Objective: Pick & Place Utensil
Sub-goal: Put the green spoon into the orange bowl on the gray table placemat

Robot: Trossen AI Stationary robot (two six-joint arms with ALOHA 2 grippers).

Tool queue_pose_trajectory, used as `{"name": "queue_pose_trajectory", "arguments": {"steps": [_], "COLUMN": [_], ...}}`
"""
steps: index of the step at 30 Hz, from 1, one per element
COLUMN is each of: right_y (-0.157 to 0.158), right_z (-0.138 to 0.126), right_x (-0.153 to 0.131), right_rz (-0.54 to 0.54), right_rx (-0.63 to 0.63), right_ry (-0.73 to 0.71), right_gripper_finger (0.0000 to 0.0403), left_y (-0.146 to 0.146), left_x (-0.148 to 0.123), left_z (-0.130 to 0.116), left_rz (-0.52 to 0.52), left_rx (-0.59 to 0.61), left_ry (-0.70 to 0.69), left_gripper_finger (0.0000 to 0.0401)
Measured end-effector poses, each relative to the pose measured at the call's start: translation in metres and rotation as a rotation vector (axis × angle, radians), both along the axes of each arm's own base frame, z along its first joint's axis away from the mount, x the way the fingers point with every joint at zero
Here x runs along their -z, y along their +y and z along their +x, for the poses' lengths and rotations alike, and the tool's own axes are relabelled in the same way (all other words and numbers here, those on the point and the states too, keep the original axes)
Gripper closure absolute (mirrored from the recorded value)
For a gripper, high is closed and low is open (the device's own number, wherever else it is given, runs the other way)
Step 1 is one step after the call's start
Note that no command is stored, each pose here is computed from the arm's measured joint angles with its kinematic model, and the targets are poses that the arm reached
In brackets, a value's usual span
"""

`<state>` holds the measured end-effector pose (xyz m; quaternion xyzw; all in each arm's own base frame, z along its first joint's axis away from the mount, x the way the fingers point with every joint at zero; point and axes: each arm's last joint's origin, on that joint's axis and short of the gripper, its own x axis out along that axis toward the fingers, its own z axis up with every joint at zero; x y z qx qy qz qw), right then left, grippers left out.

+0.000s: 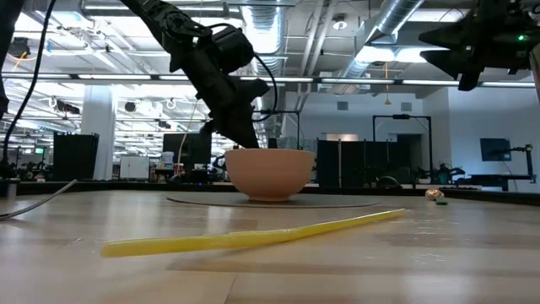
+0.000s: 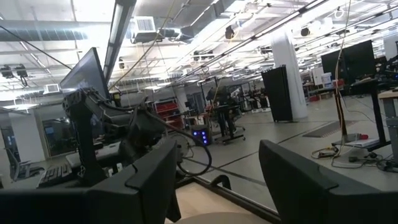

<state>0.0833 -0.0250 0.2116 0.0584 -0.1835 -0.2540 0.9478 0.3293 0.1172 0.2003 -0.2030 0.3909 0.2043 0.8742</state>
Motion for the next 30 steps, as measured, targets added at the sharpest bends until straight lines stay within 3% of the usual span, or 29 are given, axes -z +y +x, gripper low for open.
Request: {"name": "queue_pose_trajectory", "arguments": {"steps": [4, 8, 13, 16, 22, 30], "right_y": [0.0, 0.001, 0.004, 0.004, 0.0, -0.009], "right_z": [0.0, 0.001, 0.004, 0.009, 0.027, 0.047], "right_x": [0.0, 0.0, 0.002, 0.003, 0.003, -0.005], "right_rz": [0.0, -0.018, -0.048, -0.041, 0.073, 0.264], "right_rx": [-0.001, -0.053, -0.156, -0.175, -0.183, 0.001], "right_ry": [0.0, 0.006, 0.037, 0.081, 0.268, 0.479], "right_gripper_finger": [0.0182, 0.0182, 0.0186, 0.0191, 0.0197, 0.0192], "left_y": [-0.005, -0.02, -0.049, -0.067, -0.095, -0.102], "left_x": [-0.012, -0.042, -0.085, -0.095, -0.081, -0.056], "left_z": [-0.002, -0.01, -0.028, -0.045, -0.08, -0.113], "left_rz": [0.029, 0.103, 0.194, 0.206, 0.246, 0.279], "left_rx": [0.033, 0.116, 0.206, 0.253, 0.262, 0.04], "left_ry": [-0.029, -0.107, -0.234, -0.282, -0.291, -0.305], "left_gripper_finger": [0.0359, 0.0364, 0.0374, 0.0378, 0.0384, 0.0384]}}
